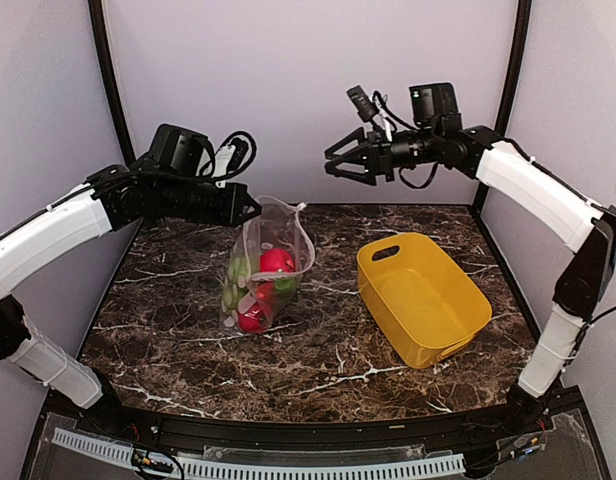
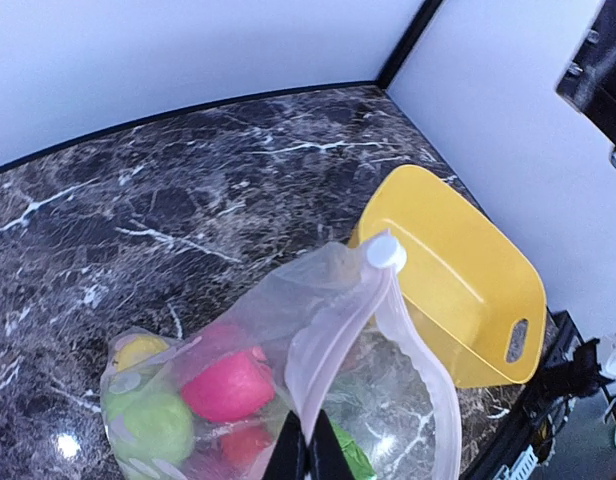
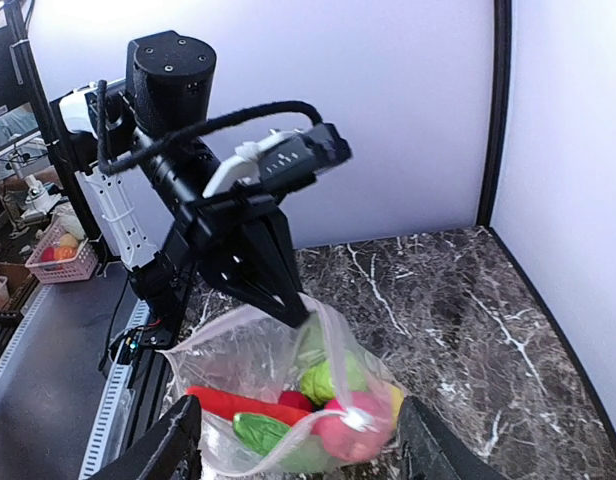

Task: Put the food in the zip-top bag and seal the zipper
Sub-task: Place the fake vegetable in the zipper food storage bag, then adjust the zipper food storage bag at the center of the board, then pass from the left arm to the right

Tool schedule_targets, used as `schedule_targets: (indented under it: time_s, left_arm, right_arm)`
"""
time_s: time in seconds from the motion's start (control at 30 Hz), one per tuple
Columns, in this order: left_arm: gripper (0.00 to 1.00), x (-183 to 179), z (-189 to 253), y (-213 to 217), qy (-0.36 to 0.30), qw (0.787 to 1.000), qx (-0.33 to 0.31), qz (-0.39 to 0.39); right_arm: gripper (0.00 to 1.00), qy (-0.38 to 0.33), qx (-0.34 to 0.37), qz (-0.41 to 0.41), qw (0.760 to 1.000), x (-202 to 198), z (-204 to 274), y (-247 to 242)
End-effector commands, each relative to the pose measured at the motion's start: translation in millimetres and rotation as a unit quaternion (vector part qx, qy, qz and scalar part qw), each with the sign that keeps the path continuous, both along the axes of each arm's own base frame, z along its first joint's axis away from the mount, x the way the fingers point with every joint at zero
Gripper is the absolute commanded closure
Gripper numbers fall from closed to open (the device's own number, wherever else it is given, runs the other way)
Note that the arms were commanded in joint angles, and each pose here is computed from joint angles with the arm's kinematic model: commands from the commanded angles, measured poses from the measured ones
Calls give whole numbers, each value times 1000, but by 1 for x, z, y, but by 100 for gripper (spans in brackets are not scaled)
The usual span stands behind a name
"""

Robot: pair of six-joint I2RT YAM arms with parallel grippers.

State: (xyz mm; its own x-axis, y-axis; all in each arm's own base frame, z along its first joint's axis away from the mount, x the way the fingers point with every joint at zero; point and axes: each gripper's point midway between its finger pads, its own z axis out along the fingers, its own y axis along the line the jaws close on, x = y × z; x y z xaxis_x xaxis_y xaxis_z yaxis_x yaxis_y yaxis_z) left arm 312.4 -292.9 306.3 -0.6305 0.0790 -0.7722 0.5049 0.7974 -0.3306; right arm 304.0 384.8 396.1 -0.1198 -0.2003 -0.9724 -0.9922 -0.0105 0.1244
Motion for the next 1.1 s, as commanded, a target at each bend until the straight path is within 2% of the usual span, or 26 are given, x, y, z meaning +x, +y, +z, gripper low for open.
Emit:
schedule_targets:
  time_s: [0.0, 0.13, 0.3, 0.7, 0.93, 1.07]
  left_arm:
    - [99, -39, 51, -30, -36, 986, -51, -157]
    - [99, -50, 47, -42, -12, 977, -49, -208]
    - [99, -54, 37, -46, -4, 973, -34, -227]
    - [99, -31, 0, -45, 14, 984, 1, -180]
    - [99, -27, -1, -46, 13, 986, -5, -167]
    - [99, -27, -1, -45, 14, 986, -5, -165]
  right_arm:
    - [37, -3, -1, 27, 1000, -8, -11, -43]
    - [38, -18, -25, 49, 998, -24, -31, -54]
    - [39, -25, -49, 63, 996, -39, -58, -56]
    - [46, -68, -142, 119, 980, -94, -125, -27]
    - [56, -66, -159, 63, 983, -76, -118, -14]
    - [57, -76, -161, 26, 984, -63, -103, -12]
